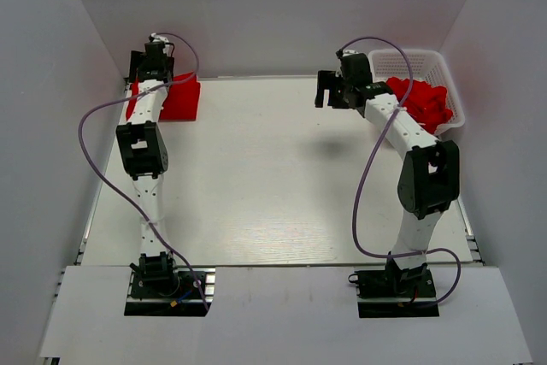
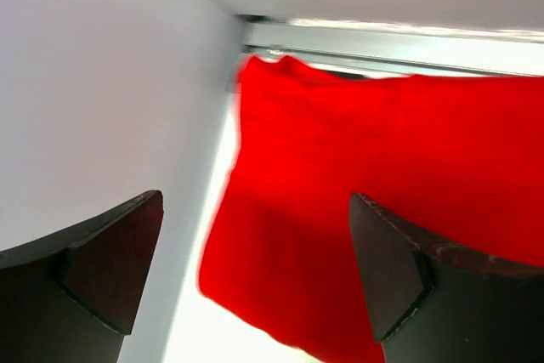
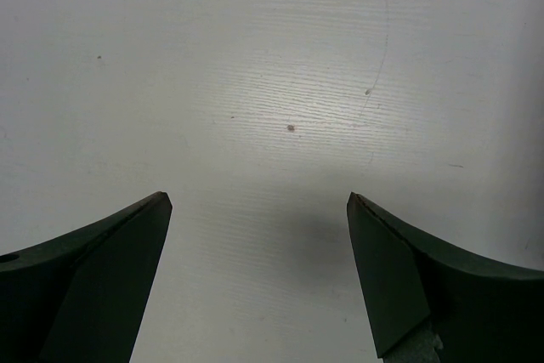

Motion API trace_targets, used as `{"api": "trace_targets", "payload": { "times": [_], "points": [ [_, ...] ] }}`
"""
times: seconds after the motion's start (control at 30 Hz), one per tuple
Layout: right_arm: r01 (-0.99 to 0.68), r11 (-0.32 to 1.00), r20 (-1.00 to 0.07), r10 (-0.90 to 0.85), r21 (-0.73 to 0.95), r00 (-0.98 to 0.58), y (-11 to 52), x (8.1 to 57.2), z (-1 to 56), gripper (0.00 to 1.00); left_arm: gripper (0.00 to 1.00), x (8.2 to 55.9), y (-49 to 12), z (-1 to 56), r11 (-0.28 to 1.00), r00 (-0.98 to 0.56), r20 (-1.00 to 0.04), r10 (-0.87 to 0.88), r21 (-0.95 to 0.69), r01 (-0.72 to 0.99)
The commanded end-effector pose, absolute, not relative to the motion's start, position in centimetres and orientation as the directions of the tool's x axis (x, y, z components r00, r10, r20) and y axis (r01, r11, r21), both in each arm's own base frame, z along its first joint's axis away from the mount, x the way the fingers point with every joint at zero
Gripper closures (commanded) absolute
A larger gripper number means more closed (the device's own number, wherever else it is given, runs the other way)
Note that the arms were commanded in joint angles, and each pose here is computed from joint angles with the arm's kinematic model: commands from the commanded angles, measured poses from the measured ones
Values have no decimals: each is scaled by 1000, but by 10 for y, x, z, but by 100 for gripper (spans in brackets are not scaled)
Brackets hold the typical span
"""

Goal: Fold and stack the t-shirts
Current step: Put the neatly folded tshirt into the corner of the board with the left arm

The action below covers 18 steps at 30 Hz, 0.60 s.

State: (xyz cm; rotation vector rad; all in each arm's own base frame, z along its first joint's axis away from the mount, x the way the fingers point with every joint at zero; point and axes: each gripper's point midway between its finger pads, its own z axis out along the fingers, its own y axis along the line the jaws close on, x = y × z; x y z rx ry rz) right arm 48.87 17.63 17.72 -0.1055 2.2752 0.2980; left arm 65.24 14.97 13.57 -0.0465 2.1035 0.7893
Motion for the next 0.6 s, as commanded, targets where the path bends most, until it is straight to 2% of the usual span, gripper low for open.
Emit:
{"api": "trace_targets", "payload": {
  "times": [0.0,0.03,0.07,0.13,0.17,0.23,0.27,0.33,0.4,0.43,0.5,0.53,0.57],
  "points": [
    [-175,965,-797,54,198,-602,173,483,215,10,0,647,123,230,899,-472,-868,156,322,-296],
    [-172,966,-792,51,195,-608,172,479,211,10,0,642,107,230,924,-484,-864,141,290,-248],
    [-175,962,-818,75,210,-570,170,475,232,10,0,638,89,249,956,-452,-882,130,232,-178],
    [-166,962,-794,73,215,-603,169,465,214,10,0,629,44,257,991,-442,-892,93,128,-50],
    [-158,963,-794,81,218,-602,164,458,214,10,0,619,33,243,997,-482,-875,55,70,-13],
    [-144,963,-789,97,229,-607,162,448,213,10,0,599,-2,260,994,-477,-877,-61,-99,55],
    [-140,962,-779,99,233,-619,159,439,208,10,0,590,-15,244,990,-520,-850,-87,-133,51],
    [-141,958,-786,117,251,-607,157,428,218,10,0,572,-39,250,981,-542,-825,-159,-195,10],
    [-147,955,-754,104,258,-649,157,413,195,10,0,550,-70,228,973,-596,-788,-157,-225,41],
    [-144,954,-741,103,261,-663,154,401,187,10,0,527,-103,198,969,-655,-745,-123,-232,81],
    [-149,954,-731,93,259,-676,153,391,181,10,0,501,-137,216,955,-622,-776,-101,-252,160],
    [-168,950,-730,82,262,-679,153,381,180,10,0,471,-165,188,945,-678,-732,-67,-264,192],
    [-166,952,-716,74,259,-694,151,373,171,10,0,454,-176,184,939,-688,-724,-52,-270,213]
  ]
}}
